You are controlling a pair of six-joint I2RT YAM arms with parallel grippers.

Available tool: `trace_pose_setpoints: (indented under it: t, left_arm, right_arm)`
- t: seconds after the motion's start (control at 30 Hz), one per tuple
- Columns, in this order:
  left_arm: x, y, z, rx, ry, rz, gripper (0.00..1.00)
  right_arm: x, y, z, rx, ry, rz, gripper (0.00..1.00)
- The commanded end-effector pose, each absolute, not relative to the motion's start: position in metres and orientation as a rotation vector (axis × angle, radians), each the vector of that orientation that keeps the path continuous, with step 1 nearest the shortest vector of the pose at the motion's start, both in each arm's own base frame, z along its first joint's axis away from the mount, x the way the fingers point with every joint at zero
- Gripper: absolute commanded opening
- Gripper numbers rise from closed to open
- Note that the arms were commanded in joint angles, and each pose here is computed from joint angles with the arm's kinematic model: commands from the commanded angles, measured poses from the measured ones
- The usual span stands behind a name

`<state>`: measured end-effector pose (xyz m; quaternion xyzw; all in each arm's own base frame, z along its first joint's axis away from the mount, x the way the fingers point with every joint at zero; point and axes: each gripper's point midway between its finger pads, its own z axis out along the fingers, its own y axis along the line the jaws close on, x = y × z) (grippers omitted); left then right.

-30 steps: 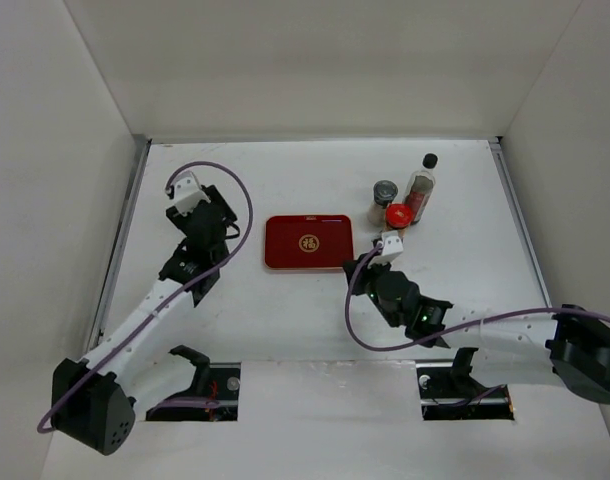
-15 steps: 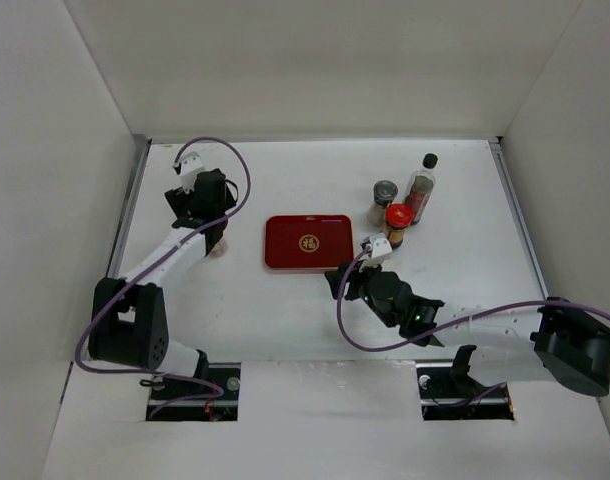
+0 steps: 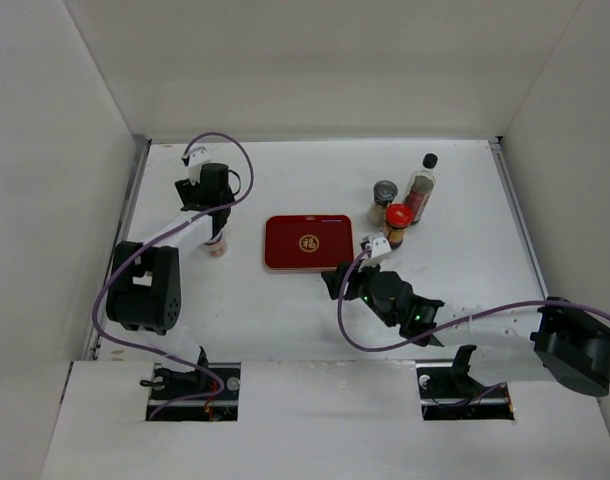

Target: Organize the condiment bottles

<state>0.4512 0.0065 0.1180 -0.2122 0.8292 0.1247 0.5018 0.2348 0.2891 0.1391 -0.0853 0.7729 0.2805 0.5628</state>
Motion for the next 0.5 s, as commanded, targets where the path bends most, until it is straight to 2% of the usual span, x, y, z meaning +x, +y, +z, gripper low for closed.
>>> trace_pose_setpoints:
  t: [0.0, 0.13, 0.3, 0.47]
  left_arm:
    - [0.475, 0.008, 0.152, -0.516, 1.9, 0.262, 0.65]
    - [0.477, 0.01, 0.164, -0.53, 1.861, 0.259, 0.42]
    - [0.475, -0.005, 0.226, -0.522, 1.695, 0.164, 0.4]
    - [0.46, -0.049, 0.285, -0.439, 1.596, 0.042, 0.4]
  right_arm:
    - [0.235, 0.3, 0.157, -0.186, 1.766, 0.73, 0.69]
    - [0.235, 0.298, 0.158, -0.179, 1.764, 0.732, 0.69]
    - [0.239, 0.294, 0.158, -0.156, 1.76, 0.719, 0.7]
    - [0.241, 0.287, 0.159, -0.112, 1.755, 0.713, 0.74]
